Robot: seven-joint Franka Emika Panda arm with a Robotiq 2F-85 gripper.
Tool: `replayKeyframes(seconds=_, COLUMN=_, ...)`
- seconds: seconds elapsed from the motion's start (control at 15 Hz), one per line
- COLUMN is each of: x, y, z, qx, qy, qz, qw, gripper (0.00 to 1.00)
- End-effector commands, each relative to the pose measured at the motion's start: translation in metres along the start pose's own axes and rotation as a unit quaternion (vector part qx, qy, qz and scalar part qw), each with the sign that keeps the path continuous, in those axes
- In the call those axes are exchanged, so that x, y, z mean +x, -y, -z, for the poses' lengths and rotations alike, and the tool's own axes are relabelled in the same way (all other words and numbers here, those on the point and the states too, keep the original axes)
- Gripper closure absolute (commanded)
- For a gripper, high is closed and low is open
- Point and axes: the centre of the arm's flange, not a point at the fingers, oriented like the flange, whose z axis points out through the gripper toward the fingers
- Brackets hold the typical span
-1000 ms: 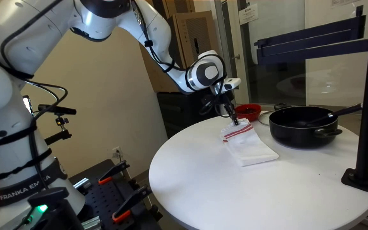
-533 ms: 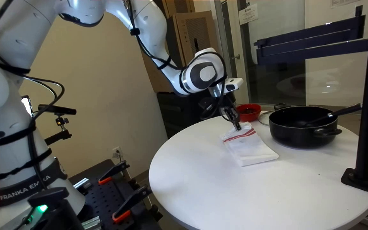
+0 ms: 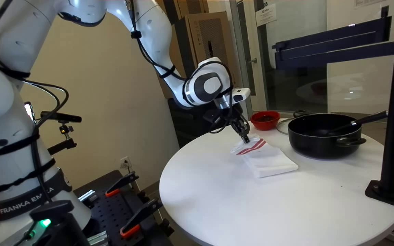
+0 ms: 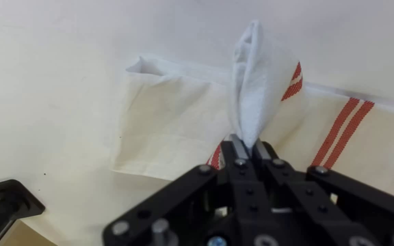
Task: Fold the tea towel
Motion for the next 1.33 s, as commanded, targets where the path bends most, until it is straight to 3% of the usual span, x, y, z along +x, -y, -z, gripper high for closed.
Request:
replayKeyframes(seconds=0.0, x=-0.004, y=0.035, z=0.004, qx=0.010, qy=-0.020, qz=0.021, qw=0.9995, gripper=0.98)
replayKeyframes(seconds=0.4, x=0.016, y=0.081, z=0.016, qx=0.031, qy=-0.024, qz=0.028, qw=0.9988, gripper=0.98)
replayKeyframes(seconds=0.47, x=0.004, y=0.070, z=0.019, qx=0.028, qy=-0.027, qz=0.038, qw=0.9985, gripper=0.94)
replayKeyframes(seconds=0.87, x=0.009, y=0.068, z=0.017, qx=0.025, qy=-0.030, qz=0.027, qw=0.9989, gripper=0.98)
replayKeyframes(seconds=1.27, x=0.017, y=0.061, z=-0.013, qx=0.003, qy=-0.036, qz=-0.003, qw=0.9993, gripper=0.98)
